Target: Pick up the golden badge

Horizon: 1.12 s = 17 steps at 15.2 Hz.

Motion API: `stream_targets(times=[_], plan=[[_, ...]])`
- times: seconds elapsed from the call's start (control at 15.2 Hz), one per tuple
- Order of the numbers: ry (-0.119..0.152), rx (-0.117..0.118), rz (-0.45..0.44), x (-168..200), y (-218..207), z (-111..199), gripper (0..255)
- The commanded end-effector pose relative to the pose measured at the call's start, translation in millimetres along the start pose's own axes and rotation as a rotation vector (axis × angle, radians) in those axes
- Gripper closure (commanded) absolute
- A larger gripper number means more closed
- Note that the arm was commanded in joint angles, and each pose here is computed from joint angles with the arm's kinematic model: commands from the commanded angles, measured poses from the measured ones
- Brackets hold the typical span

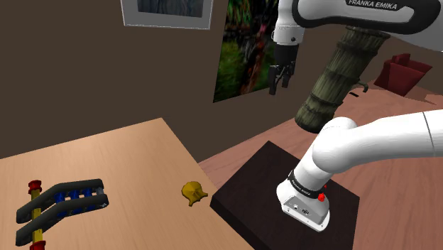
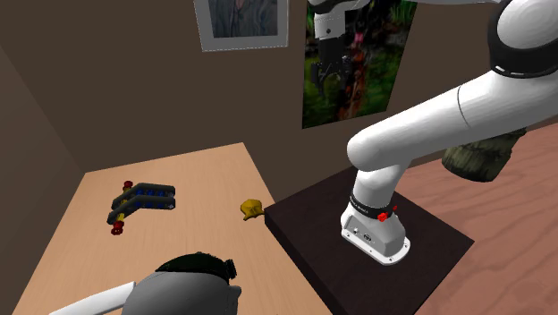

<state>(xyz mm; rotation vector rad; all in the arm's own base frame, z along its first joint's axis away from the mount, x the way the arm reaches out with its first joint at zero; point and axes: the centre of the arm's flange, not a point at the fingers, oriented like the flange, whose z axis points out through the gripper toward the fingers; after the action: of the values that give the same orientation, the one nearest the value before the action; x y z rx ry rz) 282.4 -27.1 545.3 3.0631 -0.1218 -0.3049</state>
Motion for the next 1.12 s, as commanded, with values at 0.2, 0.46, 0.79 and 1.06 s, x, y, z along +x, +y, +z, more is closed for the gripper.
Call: stream_targets(times=[0.2, 0.46, 0.79, 1.06], plan=[[0.015, -0.003, -0.054, 10, -21, 31, 0], [0.034, -0.008, -0.125, 22, -51, 73, 0], [0.059, -0.013, -0.215, 35, -88, 125, 0], [0.079, -0.018, -0.286, 44, -118, 167, 0]])
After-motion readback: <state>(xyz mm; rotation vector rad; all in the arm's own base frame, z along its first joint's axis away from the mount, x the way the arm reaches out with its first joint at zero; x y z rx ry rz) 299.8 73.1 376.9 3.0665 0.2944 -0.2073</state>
